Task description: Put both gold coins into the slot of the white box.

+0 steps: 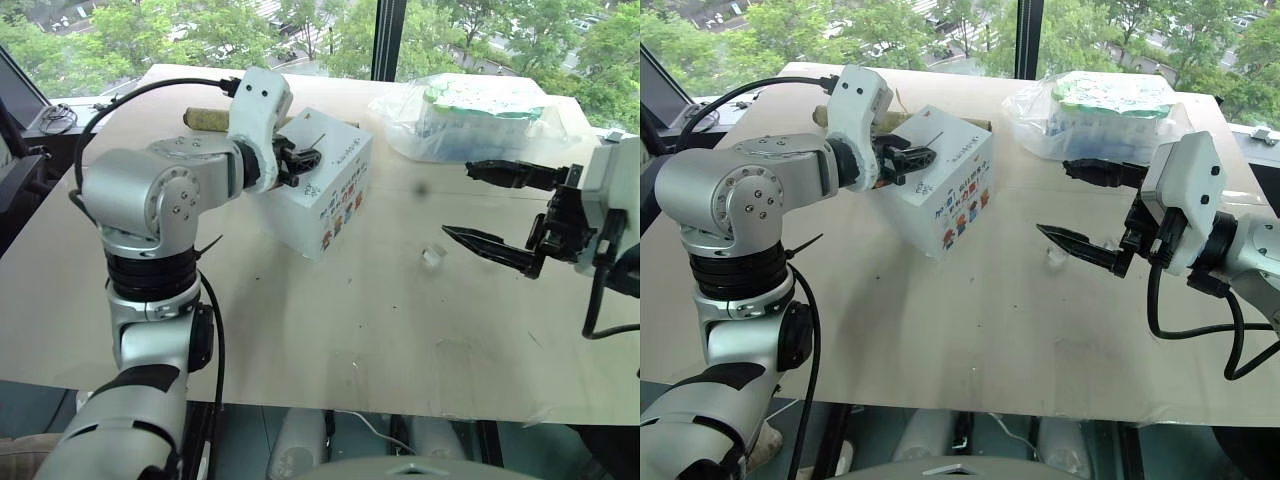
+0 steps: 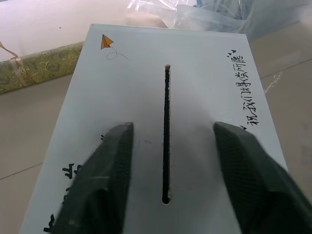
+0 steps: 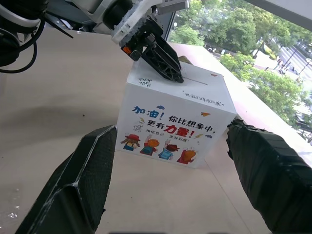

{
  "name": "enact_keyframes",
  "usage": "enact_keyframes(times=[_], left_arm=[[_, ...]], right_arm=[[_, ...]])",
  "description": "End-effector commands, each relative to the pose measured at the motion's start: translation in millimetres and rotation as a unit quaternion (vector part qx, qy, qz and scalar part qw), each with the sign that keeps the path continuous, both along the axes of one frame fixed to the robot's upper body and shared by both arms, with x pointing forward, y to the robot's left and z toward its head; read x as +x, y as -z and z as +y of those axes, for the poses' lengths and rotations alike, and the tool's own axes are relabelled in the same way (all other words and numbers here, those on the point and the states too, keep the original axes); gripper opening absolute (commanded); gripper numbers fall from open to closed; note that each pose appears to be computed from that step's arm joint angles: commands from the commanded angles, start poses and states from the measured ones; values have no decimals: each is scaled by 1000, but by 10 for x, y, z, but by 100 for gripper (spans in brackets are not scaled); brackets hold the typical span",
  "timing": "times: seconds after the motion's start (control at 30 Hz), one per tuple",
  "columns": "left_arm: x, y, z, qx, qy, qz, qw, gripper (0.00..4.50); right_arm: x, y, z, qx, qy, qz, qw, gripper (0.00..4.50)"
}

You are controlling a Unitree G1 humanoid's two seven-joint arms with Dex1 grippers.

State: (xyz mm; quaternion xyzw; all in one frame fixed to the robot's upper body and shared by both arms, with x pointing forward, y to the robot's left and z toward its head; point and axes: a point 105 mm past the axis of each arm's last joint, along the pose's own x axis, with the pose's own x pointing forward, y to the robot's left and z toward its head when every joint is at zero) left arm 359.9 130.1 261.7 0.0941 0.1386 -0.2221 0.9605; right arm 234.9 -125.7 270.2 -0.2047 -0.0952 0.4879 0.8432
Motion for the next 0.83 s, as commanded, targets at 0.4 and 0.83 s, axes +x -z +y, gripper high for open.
enact_keyframes(times=[0.4, 0.83], left_arm=[[-850, 80, -299, -142, 277, -127, 942, 309], [-1167, 913, 478, -88, 211, -32, 973, 309]], right_arm=[[-9, 265, -404, 15, 128, 30, 991, 389], [-502, 838, -1086, -24, 246, 108, 963, 389]])
